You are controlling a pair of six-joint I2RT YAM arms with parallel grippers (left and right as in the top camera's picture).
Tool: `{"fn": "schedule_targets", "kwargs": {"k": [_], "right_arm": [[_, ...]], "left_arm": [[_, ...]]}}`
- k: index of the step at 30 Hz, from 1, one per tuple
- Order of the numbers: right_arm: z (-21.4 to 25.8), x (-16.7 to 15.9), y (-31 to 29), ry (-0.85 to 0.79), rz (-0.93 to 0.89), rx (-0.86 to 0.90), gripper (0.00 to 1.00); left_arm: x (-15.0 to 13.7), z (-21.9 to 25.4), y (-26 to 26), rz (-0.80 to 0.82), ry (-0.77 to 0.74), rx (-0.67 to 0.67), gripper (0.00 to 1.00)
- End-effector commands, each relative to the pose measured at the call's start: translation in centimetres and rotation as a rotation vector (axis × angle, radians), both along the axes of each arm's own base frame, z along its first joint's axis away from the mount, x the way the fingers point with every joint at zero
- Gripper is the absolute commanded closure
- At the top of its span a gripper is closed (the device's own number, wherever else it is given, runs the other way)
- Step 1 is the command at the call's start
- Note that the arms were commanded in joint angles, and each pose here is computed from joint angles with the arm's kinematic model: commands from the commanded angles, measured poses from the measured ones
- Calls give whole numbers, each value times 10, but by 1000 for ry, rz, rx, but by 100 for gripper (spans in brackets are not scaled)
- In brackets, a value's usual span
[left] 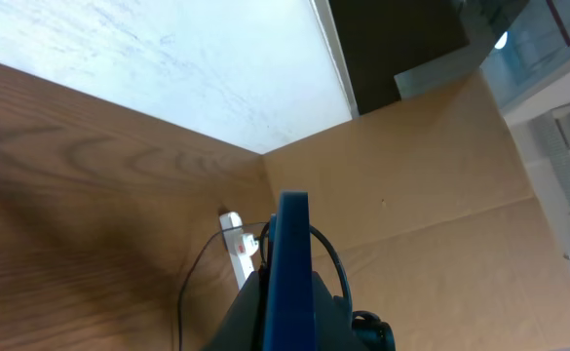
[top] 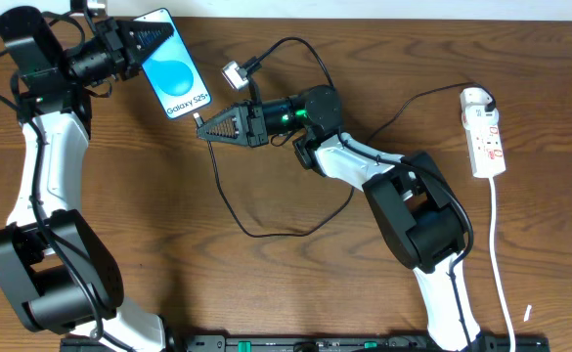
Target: Plug charger to phone and switch on socket
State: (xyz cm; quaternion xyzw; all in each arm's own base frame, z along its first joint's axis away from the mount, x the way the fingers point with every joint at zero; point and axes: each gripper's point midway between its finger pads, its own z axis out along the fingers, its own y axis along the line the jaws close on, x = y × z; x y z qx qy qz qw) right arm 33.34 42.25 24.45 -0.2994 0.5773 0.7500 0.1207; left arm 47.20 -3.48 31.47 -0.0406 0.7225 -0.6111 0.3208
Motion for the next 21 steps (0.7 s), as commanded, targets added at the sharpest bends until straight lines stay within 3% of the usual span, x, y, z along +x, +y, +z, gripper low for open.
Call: {"fn": "schedule_targets", "kwargs": {"k": [1, 21], "right_arm": [[6, 7, -4, -4, -28, 15, 99], [6, 7, -4, -4, -28, 15, 99]], "left_arm": [[-5, 2, -3, -34, -27, 7, 93], [-6, 2, -16, -61, -33, 10, 93]]}}
